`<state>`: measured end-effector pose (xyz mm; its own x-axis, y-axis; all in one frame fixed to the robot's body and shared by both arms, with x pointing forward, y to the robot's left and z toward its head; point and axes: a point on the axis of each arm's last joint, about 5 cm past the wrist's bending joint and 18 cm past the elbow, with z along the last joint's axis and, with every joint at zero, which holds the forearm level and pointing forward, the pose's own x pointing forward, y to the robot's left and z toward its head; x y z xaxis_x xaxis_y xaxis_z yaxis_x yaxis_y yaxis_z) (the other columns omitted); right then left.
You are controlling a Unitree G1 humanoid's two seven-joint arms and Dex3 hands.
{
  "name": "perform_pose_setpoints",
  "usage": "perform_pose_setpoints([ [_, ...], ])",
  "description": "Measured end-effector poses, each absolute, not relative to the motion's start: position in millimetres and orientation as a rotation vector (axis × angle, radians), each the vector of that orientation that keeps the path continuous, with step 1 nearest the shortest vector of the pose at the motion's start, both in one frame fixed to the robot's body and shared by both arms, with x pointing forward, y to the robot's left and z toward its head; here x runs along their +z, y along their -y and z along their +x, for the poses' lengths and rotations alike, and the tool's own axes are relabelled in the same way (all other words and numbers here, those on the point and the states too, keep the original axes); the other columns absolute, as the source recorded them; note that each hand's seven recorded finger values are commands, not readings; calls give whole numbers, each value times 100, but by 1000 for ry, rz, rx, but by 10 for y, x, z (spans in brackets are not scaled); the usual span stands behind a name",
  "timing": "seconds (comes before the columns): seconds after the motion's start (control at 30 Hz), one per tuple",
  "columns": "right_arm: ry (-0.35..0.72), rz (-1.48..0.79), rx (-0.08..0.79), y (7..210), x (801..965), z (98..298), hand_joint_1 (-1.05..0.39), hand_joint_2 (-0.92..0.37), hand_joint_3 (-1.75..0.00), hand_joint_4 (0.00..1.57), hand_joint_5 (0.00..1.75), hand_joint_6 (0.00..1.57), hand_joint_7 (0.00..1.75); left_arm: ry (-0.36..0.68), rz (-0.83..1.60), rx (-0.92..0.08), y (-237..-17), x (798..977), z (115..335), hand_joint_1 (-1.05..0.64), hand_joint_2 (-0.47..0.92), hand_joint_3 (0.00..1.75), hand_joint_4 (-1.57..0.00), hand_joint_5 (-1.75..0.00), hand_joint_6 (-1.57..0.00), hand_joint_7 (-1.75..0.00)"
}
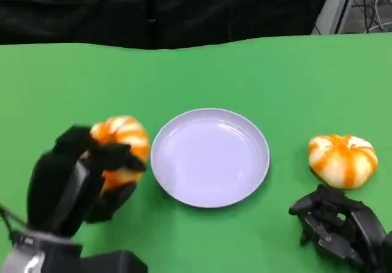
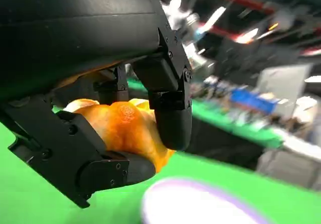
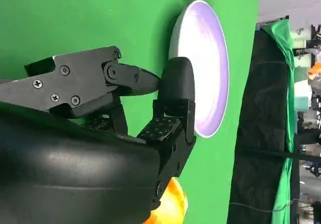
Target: Grasp the bread from the table and place it into the plate.
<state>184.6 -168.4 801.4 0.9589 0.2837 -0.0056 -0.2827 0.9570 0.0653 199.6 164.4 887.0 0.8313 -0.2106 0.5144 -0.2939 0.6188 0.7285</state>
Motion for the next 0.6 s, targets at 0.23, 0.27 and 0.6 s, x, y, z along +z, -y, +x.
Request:
perform_pose_setpoints([
  [0.23,-9,54,282,1678,8017,1846,-26,-92,-46,64,175,73,112,636,897,-8,-1522,8915,2064,-18,54,81,-79,-160,-95,-96],
  [0.27,-9,53,280,1677,8017,1846,-26,-92,-46,64,175,73,112,638,895,-14,-1511,8914,2076,-18,55,80,-80,-159,-95,-96],
  [0.6,-7,56,276,1652,8016,1843,-26,-92,-46,65,175,73,112,662,858,-114,-1252,8919,2233,-19,58,75,-79,-161,-91,-105],
])
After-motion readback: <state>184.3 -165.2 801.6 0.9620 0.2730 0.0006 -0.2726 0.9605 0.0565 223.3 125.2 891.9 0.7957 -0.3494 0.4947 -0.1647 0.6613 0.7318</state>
